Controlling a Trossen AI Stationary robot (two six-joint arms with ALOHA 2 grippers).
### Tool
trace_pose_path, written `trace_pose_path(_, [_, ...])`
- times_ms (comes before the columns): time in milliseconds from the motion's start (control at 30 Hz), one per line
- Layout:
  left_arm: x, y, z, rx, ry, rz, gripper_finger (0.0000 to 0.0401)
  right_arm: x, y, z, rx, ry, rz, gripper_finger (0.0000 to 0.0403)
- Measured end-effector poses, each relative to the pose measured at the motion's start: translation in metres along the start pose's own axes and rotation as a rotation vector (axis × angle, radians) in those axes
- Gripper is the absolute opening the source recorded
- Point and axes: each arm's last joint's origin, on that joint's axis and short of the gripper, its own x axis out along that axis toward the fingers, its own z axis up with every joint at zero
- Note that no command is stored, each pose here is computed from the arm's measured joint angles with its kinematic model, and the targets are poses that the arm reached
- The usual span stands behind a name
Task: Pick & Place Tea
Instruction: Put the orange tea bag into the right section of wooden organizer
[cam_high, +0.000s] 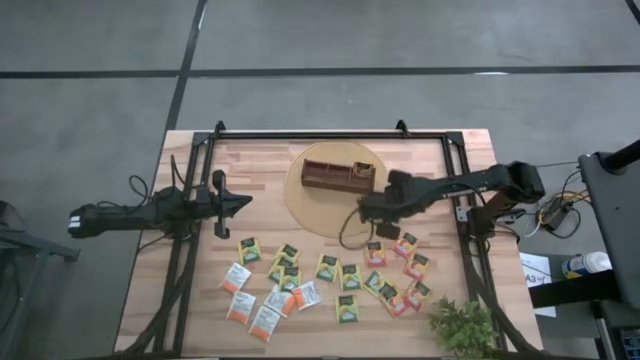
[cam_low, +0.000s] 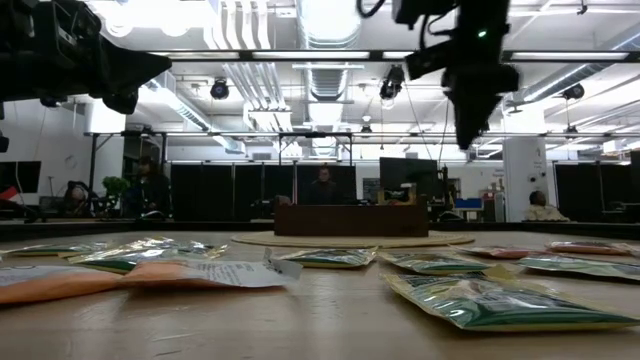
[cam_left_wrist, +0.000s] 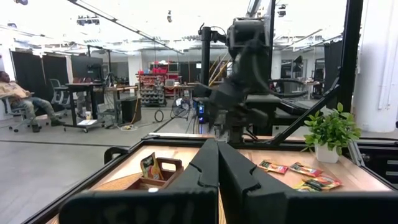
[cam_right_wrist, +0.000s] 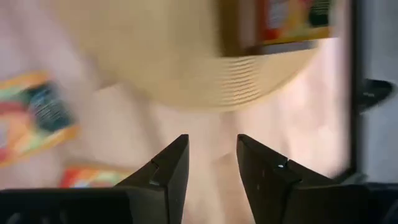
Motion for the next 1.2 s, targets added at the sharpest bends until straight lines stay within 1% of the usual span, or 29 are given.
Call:
trace_pose_path(133, [0.000,0.000,0.000,0.000,0.000,0.000,0.0000,-0.001,0.019,-0.006,-0.099,-0.015,0.133,0.0137])
trace_pose_path(233, [0.000,0.000,0.000,0.000,0.000,0.000,0.0000,0.001,0.030,-0.002,-0.135,-0.046,0.244,0.0142])
trace_pose_path(367, [0.000,0.000,0.000,0.000,0.001,0.000,0.0000,0.006,0.040,0.009,-0.178,-0.101,0.327,0.0150])
trace_pose_path(467, [0.000,0.000,0.000,0.000,0.000,0.000,0.0000,0.011,0.046,0.013,-0.200,-0.099,0.394,0.0160])
trace_pose_path(767, [0.000,0.000,0.000,0.000,0.000,0.000,0.0000,0.035,0.056,0.009,-0.232,-0.039,0.396,0.0189])
trace_pose_path(900, [0.000,0.000,0.000,0.000,0.001,0.000,0.0000,0.048,0.062,0.006,-0.235,-0.042,0.423,0.0192])
trace_pose_path(1033, [0.000,0.000,0.000,0.000,0.001,0.000,0.0000,0.058,0.064,0.003,-0.250,-0.066,0.429,0.0192])
trace_pose_path(1200, [0.000,0.000,0.000,0.000,0.001,0.000,0.0000,0.069,0.066,-0.005,-0.275,-0.062,0.426,0.0192])
